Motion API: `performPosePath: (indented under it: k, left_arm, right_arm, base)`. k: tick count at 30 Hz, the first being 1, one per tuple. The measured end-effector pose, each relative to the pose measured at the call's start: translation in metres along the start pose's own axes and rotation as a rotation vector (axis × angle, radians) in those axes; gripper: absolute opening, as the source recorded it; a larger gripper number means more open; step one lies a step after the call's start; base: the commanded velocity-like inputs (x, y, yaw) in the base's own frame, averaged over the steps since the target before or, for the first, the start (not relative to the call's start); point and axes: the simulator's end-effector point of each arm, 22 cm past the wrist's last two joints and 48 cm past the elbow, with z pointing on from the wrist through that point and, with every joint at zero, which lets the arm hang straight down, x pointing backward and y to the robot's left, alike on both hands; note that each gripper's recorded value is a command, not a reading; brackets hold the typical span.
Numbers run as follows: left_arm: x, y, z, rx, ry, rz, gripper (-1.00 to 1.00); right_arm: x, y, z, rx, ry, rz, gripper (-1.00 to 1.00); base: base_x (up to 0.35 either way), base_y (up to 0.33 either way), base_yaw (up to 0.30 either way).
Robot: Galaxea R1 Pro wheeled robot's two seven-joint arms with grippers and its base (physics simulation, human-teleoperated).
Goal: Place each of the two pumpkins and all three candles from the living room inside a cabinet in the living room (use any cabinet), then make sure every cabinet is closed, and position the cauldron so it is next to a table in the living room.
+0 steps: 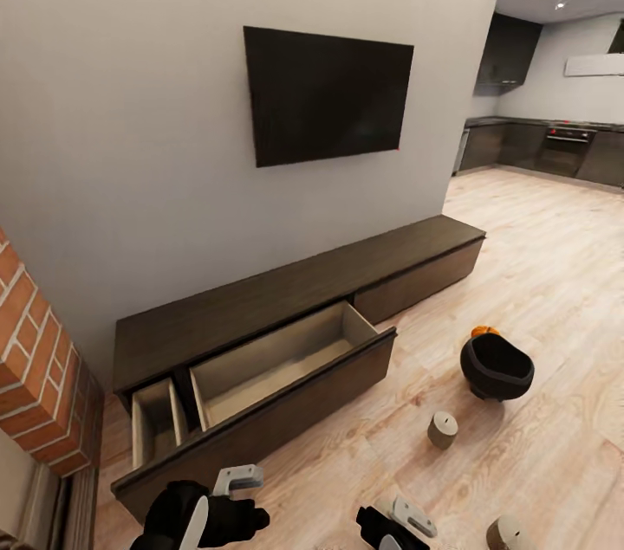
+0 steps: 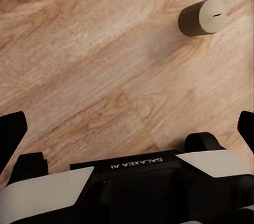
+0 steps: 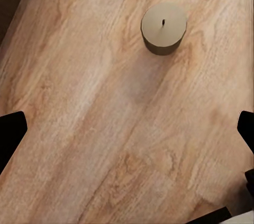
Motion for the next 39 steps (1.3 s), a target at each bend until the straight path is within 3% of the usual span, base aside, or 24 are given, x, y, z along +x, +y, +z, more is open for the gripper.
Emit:
performPosePath:
  k: [39]
  left_arm:
    - [0.010, 0.004, 0.012, -0.003, 0.036, -0.011, 1.00]
  right_arm:
    - [0.013, -0.010, 0.009, 0.024, 0.029, -0.005, 1.00]
  base:
    - [0.001, -0.006, -0.226]
